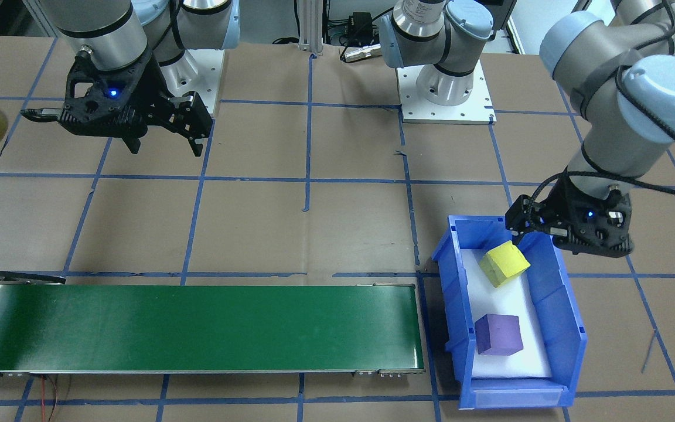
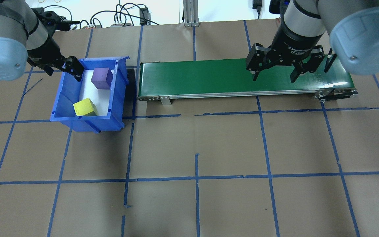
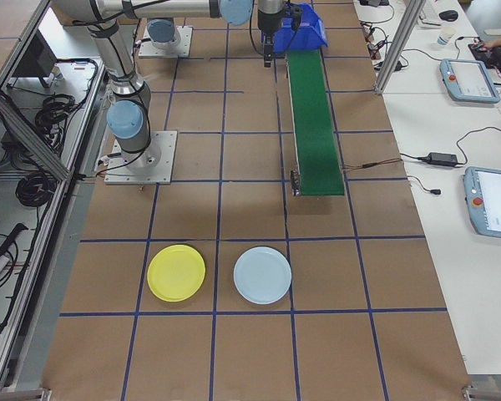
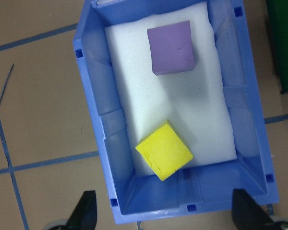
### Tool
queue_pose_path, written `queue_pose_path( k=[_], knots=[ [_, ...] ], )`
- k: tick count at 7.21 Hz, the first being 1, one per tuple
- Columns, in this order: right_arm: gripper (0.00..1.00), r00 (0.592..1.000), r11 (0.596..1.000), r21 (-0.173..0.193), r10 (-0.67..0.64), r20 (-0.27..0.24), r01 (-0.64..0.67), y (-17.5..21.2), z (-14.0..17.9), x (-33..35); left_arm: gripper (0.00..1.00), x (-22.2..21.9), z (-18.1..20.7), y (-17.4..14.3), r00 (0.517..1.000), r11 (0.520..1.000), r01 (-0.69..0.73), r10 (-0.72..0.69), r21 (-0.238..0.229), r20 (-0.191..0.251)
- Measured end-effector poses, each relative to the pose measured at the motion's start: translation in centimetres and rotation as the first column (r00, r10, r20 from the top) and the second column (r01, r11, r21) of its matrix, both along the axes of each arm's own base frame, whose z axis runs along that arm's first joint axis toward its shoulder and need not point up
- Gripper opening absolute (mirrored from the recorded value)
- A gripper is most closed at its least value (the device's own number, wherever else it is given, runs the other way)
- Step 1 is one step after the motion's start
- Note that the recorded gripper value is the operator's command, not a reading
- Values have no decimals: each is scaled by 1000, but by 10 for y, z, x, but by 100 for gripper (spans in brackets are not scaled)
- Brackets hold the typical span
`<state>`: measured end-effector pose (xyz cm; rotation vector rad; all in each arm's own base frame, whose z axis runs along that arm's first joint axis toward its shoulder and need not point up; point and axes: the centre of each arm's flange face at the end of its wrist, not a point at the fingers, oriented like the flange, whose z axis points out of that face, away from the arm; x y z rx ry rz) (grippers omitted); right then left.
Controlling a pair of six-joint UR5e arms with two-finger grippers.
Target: Move block left to right into plate
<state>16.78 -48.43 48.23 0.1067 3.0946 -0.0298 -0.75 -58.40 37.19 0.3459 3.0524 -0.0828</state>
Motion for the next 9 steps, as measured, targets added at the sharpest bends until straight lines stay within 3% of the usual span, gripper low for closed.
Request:
queue_pose_path(
  k=[2,5,9],
  knots=[
    [100,1000,1000,0,0,0,0,0,0,0,100,-3,-38,-7,999,1000,5,-5,-8,-51],
    [100,1000,1000,1,0,0,0,0,0,0,100,1,-61,-33,999,996,5,-9,-84,-45],
    [100,1000,1000,4,0,0,0,0,-3,0,100,6,-74,-66,996,991,-69,61,-115,-67]
  ],
)
